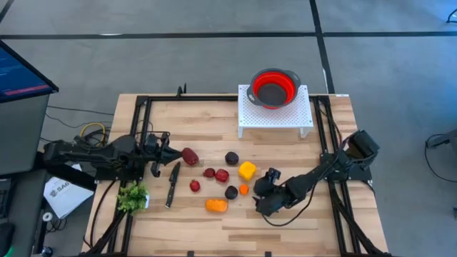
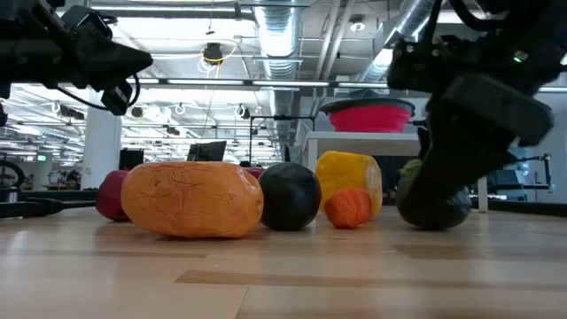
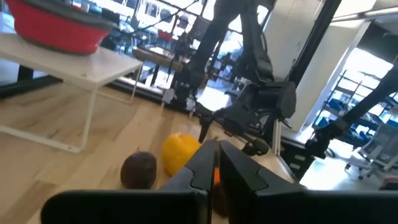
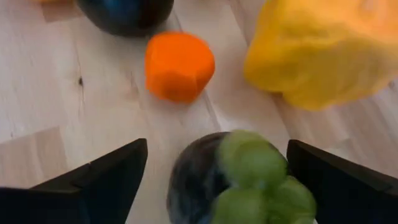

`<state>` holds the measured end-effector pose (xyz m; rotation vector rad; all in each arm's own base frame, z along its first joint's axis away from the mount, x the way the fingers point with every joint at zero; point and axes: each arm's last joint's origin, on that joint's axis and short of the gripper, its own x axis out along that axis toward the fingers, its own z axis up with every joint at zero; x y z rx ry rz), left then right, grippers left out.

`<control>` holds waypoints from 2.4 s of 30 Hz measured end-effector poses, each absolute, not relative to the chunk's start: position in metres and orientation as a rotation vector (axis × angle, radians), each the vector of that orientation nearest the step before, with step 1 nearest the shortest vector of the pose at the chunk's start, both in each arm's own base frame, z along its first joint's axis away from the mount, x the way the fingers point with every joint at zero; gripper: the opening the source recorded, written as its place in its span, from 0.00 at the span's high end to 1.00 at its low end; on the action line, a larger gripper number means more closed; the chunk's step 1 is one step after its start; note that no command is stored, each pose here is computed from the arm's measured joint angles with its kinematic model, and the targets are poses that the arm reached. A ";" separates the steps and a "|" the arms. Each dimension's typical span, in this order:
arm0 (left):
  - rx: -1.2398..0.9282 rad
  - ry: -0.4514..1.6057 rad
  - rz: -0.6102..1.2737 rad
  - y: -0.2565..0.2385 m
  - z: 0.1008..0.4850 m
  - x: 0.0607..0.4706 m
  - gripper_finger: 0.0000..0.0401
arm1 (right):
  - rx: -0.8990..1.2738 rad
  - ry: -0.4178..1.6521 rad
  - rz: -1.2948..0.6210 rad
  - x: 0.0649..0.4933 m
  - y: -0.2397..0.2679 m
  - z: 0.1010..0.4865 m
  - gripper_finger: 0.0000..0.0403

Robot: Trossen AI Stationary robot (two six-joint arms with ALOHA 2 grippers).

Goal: Pick & Place Fruit
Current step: Put the purple mangosteen into the orange strainer bowl on the shelf

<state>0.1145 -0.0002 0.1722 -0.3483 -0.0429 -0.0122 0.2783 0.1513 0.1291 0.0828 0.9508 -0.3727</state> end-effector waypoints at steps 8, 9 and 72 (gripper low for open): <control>-0.349 -0.014 -0.007 0.000 0.169 0.119 0.96 | 0.141 0.941 -0.414 0.270 0.163 0.125 0.26; -0.349 -0.020 -0.008 0.000 0.170 0.119 0.96 | 0.149 0.940 -0.419 0.268 0.165 0.125 0.29; -0.357 -0.107 -0.012 0.000 0.178 0.121 0.96 | 0.404 0.695 -0.973 0.253 -0.231 0.271 0.40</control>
